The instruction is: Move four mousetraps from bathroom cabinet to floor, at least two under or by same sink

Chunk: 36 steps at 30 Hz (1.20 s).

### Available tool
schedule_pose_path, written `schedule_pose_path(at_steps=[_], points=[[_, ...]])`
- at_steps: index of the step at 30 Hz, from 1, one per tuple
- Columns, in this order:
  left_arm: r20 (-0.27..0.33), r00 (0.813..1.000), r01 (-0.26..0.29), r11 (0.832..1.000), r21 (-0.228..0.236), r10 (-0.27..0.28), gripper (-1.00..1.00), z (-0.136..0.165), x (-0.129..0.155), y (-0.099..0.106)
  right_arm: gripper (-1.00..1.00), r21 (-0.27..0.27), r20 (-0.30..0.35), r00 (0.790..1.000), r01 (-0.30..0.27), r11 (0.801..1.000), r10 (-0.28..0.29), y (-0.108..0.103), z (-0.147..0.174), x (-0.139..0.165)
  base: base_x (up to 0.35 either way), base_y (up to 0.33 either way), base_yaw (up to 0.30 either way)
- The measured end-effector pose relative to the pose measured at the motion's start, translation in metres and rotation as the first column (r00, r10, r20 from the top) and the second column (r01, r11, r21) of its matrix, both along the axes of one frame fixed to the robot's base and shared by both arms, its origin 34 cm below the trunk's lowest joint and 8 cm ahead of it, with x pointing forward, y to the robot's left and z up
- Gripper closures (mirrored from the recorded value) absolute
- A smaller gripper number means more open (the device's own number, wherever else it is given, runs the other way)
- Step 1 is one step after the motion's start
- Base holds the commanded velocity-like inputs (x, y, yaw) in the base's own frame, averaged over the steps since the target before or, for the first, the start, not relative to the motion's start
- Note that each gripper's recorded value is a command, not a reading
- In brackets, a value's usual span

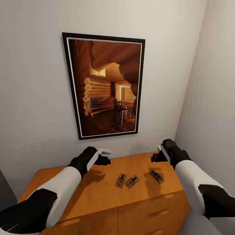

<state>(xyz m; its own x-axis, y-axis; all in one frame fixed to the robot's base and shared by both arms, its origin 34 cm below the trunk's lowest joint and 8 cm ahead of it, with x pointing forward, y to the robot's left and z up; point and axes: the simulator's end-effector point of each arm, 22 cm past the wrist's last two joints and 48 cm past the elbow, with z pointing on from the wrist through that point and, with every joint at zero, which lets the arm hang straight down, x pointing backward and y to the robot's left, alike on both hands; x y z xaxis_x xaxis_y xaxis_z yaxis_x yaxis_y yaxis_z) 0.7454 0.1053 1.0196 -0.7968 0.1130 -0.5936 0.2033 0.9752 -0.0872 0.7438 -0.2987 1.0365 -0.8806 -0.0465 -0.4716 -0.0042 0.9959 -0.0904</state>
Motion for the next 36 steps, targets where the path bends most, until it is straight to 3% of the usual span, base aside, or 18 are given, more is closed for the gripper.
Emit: schedule_pose_path(at_steps=[36], points=[[0.001,1.000,0.009,1.000,-0.006,-0.009,-1.00,-0.0089,0.0048,-0.0083,-1.00,-0.007,0.005,1.000,0.006,1.000,-0.005,-0.0054,-0.0089,0.0068,0.000,0.000,0.000]])
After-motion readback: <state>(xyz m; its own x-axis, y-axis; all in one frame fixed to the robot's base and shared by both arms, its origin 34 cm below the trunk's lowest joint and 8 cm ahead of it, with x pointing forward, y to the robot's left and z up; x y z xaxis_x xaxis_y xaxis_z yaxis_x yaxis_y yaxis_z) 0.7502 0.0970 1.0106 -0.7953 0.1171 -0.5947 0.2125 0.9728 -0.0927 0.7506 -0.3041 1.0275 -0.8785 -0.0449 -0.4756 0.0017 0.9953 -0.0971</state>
